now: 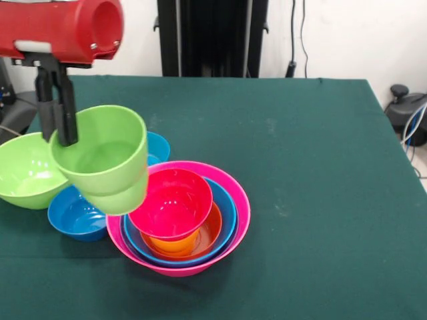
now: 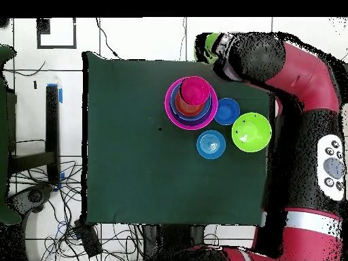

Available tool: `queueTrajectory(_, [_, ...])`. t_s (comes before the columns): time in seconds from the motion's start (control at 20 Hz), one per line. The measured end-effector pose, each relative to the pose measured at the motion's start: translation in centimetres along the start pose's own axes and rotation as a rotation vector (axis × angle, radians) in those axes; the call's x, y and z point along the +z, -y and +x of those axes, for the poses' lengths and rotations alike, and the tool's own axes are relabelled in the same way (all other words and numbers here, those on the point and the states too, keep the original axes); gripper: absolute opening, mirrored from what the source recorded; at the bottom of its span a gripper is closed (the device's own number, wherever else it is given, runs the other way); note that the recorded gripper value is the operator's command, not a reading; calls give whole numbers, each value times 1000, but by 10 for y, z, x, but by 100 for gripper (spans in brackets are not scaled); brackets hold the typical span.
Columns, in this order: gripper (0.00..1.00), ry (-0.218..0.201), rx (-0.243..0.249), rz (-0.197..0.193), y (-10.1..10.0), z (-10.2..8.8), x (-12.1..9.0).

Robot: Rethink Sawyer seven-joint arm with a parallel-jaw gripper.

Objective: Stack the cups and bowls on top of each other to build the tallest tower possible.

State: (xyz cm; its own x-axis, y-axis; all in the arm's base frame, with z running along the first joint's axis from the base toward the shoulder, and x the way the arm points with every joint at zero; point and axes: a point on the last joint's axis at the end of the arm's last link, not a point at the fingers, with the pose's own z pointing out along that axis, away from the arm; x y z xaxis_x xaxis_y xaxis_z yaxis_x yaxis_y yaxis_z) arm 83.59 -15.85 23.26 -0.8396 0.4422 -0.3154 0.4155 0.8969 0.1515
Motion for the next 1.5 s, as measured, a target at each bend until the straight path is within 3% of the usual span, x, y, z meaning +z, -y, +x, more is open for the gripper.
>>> queueTrajectory(0.45, [0,-14,3,6,12,15,12])
queueTrajectory(1.1, [0,-75,-19,-25,-8,58,22])
queueTrajectory(1.5, [0,-71,-28,-52,-20,62,26])
